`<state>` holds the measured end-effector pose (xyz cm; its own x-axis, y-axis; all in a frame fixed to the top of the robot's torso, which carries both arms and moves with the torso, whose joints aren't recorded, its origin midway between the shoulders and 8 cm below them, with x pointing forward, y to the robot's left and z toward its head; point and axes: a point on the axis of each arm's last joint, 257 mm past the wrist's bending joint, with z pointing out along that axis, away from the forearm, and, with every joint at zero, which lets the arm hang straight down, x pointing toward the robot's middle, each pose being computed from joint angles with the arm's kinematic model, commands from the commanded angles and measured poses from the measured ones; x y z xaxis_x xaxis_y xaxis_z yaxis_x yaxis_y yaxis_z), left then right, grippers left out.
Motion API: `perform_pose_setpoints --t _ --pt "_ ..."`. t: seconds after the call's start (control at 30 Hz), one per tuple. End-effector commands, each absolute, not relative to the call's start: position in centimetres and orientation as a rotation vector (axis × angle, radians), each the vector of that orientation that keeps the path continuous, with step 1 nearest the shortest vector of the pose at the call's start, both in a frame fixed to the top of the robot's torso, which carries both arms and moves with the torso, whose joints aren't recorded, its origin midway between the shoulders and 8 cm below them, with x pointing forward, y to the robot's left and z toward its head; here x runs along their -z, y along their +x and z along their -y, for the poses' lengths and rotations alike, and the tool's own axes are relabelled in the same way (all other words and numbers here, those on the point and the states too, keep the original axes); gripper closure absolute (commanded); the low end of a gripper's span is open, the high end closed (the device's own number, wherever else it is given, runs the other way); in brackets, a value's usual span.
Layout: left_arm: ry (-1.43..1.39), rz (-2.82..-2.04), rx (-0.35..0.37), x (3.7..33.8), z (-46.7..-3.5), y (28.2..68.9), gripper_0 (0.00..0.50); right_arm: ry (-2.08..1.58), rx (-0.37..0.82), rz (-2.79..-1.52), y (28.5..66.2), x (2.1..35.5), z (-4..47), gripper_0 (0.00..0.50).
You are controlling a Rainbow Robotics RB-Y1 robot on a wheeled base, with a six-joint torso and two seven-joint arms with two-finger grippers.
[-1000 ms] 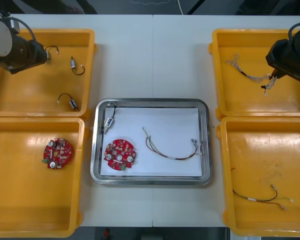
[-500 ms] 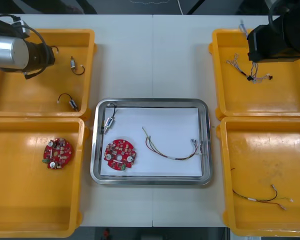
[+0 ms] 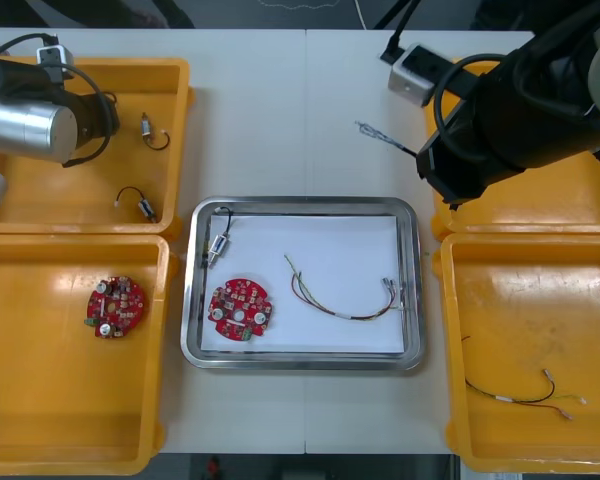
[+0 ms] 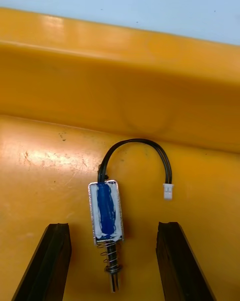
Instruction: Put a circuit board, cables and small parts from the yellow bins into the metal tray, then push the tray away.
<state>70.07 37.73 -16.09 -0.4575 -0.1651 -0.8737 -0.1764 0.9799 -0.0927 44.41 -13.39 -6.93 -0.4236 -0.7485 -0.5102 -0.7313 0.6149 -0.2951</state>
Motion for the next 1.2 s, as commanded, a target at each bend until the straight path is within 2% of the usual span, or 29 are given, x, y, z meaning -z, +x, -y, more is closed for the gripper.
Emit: perform_pose_setpoints --t 0.03,0.27,0.53,0.57,0.6,0.63,0.67,0.87,1.0,1.2 --pt "-0.094 -2.015 -0.076 13.4 -35.9 71.5 0.0 -1.406 0.138 -2.111 43.4 8.5 11.5 0.5" --pt "-0.094 -2.013 -0.085 14.2 -36.4 71.6 0.0 -1.633 0.311 -2.048 43.5 12.9 10.0 0.5" --pt "-0.094 -2.007 -0.08 14.1 -36.3 71.7 0.0 -1.788 0.331 -1.99 45.3 17.9 7.3 0.5" --pt "-0.095 -2.008 -0.081 14.2 -36.4 71.6 0.038 -1.795 0.33 -1.987 45.6 18.6 7.1 0.5" --pt "-0.094 -2.012 -0.081 14.5 -36.3 71.5 0.183 -1.796 0.324 -1.981 46.1 19.1 6.7 0.5" --pt "-0.095 -2.014 -0.083 14.6 -36.5 71.5 0.456 -1.793 0.323 -1.976 46.5 19.6 6.5 0.5" --pt "-0.096 -2.016 -0.084 14.7 -36.6 71.4 0.499 -1.793 0.321 -1.976 46.7 19.9 6.4 0.5" --pt "-0.112 -2.045 -0.08 15.7 -36.8 70.9 0.5 -1.802 0.4 -1.963 48.4 21.3 7.0 0.5" --pt "-0.135 -2.076 -0.083 15.2 -37.4 70.3 0.5 -1.796 0.442 -1.977 49.3 22.0 7.9 0.5" --pt "-0.157 -2.151 -0.146 14.5 -38.9 68.4 0.5 -1.787 0.441 -1.982 50.0 22.6 8.1 0.5"
